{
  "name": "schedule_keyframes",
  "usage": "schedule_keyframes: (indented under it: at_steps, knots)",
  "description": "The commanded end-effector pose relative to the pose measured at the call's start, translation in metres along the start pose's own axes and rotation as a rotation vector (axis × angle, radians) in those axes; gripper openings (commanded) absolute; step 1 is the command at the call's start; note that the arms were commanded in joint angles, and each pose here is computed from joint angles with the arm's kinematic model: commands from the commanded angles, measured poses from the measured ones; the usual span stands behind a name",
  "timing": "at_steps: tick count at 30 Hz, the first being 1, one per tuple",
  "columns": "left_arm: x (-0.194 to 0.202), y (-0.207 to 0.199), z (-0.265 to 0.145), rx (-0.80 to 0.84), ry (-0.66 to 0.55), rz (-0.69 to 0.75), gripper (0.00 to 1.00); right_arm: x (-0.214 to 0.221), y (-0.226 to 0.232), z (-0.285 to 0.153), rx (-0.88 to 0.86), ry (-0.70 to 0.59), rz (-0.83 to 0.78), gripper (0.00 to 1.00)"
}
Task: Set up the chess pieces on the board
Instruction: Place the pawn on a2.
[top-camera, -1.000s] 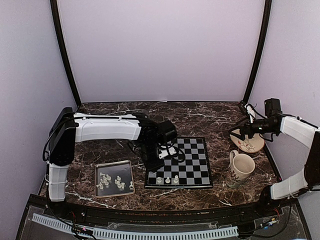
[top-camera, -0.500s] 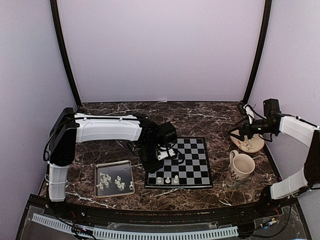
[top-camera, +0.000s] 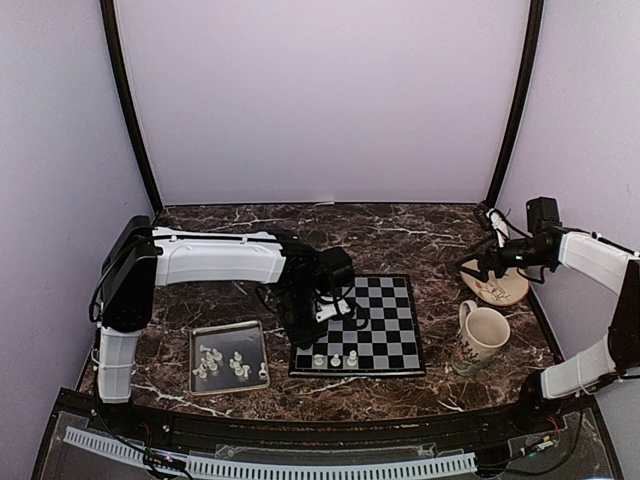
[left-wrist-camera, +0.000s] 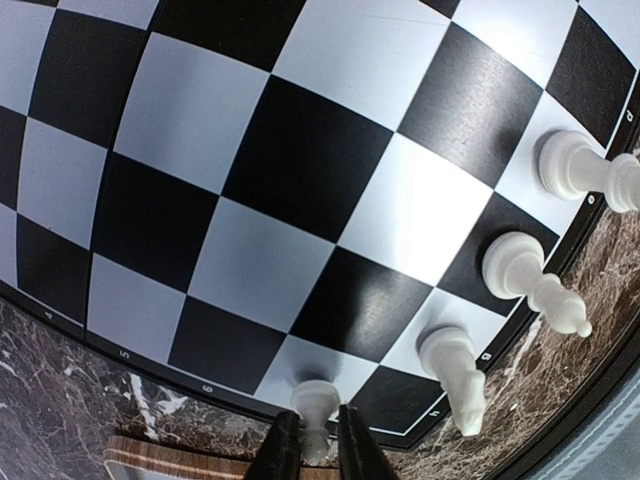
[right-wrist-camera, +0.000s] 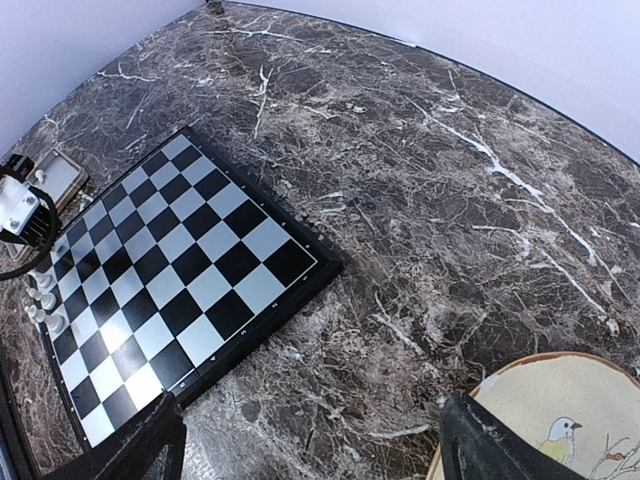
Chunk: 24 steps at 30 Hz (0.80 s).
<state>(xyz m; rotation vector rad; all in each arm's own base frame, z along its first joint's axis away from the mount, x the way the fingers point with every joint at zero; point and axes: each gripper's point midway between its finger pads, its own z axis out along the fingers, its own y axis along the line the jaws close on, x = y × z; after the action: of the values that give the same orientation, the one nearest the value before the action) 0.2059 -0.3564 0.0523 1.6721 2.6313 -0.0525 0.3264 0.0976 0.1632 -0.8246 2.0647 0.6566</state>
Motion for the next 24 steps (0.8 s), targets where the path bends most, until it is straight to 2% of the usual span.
schedule_keyframes:
  at_steps: [1,7,13,16,18,20,24]
  knots:
    - [0.006,-0.006,0.003,0.019,0.028,0.001,0.18,-0.009,-0.001,-0.001,0.000,-0.007,-0.026,0.88]
    - [0.004,-0.006,0.001,0.022,0.022,0.001,0.20,-0.009,-0.001,0.000,-0.003,-0.005,-0.029,0.88]
    - [-0.002,-0.005,-0.012,0.016,-0.007,-0.004,0.30,-0.008,0.000,0.002,-0.010,-0.001,-0.026,0.88]
    - [-0.004,-0.002,-0.024,-0.006,-0.030,-0.011,0.31,-0.008,0.001,0.003,-0.013,0.001,-0.026,0.88]
    - [-0.004,0.001,-0.037,-0.026,-0.065,-0.026,0.32,-0.009,0.002,0.003,-0.014,0.001,-0.029,0.88]
    - [-0.005,0.006,-0.055,-0.060,-0.127,-0.062,0.40,-0.009,0.002,0.002,-0.015,0.000,-0.030,0.88]
    - [0.000,0.021,-0.090,-0.142,-0.259,-0.171,0.41,-0.012,0.003,0.000,-0.009,-0.005,-0.041,0.88]
